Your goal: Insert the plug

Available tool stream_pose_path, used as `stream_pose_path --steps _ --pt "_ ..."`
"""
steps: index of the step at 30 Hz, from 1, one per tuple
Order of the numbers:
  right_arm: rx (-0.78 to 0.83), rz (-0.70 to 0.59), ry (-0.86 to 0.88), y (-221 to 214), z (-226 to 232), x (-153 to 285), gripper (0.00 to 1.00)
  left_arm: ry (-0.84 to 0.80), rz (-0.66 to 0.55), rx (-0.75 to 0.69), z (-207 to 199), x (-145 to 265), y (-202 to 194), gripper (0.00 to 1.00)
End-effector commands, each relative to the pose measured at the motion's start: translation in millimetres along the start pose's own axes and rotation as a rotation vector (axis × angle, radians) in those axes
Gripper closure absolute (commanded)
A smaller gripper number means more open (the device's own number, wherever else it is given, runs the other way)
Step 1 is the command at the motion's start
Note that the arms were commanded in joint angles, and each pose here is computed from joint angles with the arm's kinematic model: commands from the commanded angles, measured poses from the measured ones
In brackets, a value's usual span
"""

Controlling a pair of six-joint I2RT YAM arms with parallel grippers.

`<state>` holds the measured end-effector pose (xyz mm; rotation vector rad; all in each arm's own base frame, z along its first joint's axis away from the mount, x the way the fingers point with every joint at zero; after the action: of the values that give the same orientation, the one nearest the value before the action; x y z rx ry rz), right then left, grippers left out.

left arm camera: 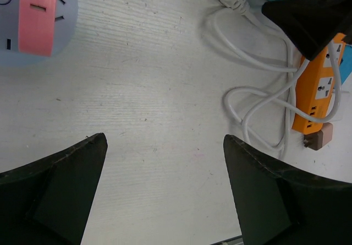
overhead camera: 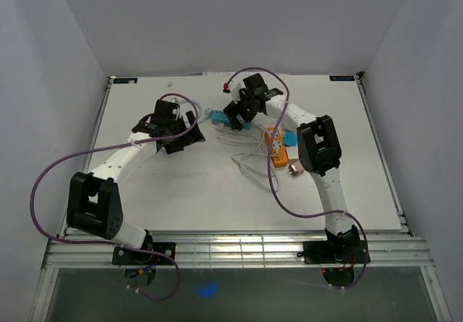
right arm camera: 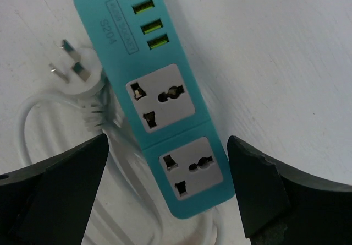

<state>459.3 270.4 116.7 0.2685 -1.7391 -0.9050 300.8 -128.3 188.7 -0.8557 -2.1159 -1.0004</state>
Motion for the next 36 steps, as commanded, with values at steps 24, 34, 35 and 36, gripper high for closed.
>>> stream_pose_path --steps 24,34,35,36 --pt "0.064 0.041 0.078 -8 141 45 0.57 -0.088 -0.034 -0.038 -8 30 7 0.02" --pt "0.015 0.050 0.093 -32 199 74 0.52 -0.093 -0.012 -0.033 -4 25 1 0.02" --pt "0.013 0.054 0.079 -33 198 75 0.48 -0.094 -0.004 -0.028 -3 23 0 0.02" --pt "0.010 0.054 0.077 -34 197 76 0.43 -0.095 -0.003 -0.023 -4 22 -1 0.02"
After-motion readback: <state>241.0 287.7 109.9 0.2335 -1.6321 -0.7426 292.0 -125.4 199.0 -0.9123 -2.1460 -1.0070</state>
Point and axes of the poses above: each gripper's point midway between its finger pads, its own x axis back along the fingers, its own z axis along the line the jaws close on, y = z × x, the point moved 8 cm from there along x, back along the fingers, and after that the axes turned 10 degrees about x, right-handed, at the moved point
